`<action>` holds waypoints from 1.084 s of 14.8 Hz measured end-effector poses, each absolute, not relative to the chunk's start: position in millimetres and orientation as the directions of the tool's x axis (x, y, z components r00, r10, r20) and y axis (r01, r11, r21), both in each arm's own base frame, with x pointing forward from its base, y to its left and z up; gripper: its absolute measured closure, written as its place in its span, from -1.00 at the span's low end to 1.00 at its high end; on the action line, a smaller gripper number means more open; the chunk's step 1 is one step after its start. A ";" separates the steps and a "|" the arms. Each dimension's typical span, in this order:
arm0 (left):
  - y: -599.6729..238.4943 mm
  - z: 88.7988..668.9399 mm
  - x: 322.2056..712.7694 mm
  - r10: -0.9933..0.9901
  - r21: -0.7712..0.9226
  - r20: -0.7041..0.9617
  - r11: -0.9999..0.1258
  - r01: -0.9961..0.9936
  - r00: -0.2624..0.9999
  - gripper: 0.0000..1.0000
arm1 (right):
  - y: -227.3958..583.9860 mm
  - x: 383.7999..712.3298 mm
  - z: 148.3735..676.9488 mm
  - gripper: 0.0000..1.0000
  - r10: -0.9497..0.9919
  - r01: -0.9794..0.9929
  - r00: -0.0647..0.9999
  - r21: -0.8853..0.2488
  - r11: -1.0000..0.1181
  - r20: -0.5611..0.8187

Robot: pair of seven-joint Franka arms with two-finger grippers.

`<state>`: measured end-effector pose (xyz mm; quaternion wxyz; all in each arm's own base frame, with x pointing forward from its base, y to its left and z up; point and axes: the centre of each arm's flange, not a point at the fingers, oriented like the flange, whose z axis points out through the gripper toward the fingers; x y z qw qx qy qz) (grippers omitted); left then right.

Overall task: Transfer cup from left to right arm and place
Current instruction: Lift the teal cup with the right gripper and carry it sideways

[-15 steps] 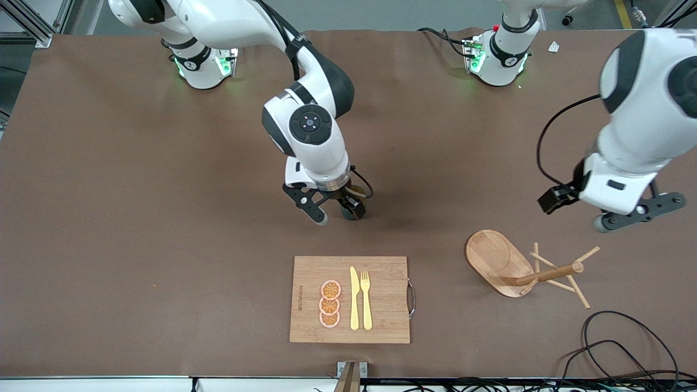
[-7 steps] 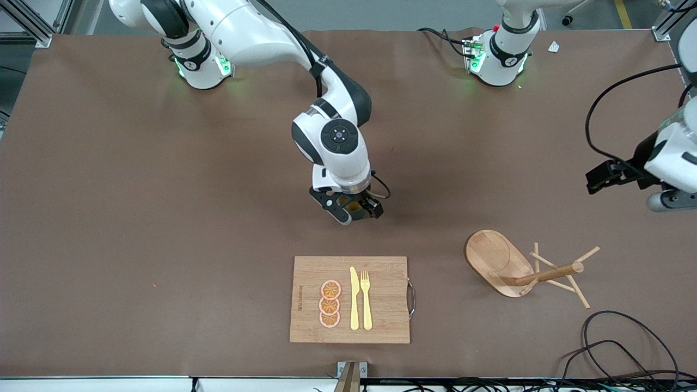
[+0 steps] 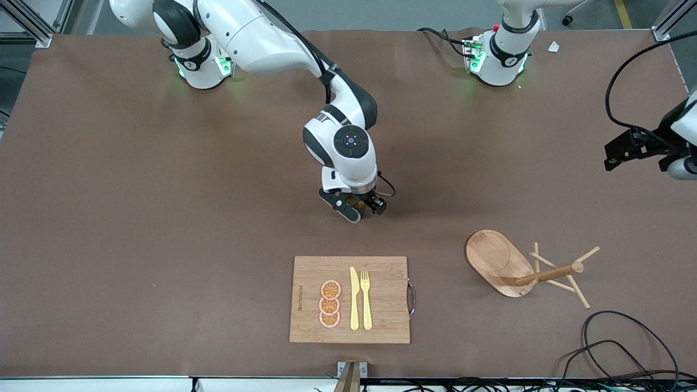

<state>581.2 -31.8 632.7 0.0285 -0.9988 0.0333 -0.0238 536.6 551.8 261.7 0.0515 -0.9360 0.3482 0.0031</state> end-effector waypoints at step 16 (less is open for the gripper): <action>-50.0 633.8 546.7 -0.101 -0.064 0.026 -0.993 -0.099 0.995 -1.00 | 515.4 563.1 275.3 0.91 -0.510 -0.510 0.860 -0.032 -0.860 0.001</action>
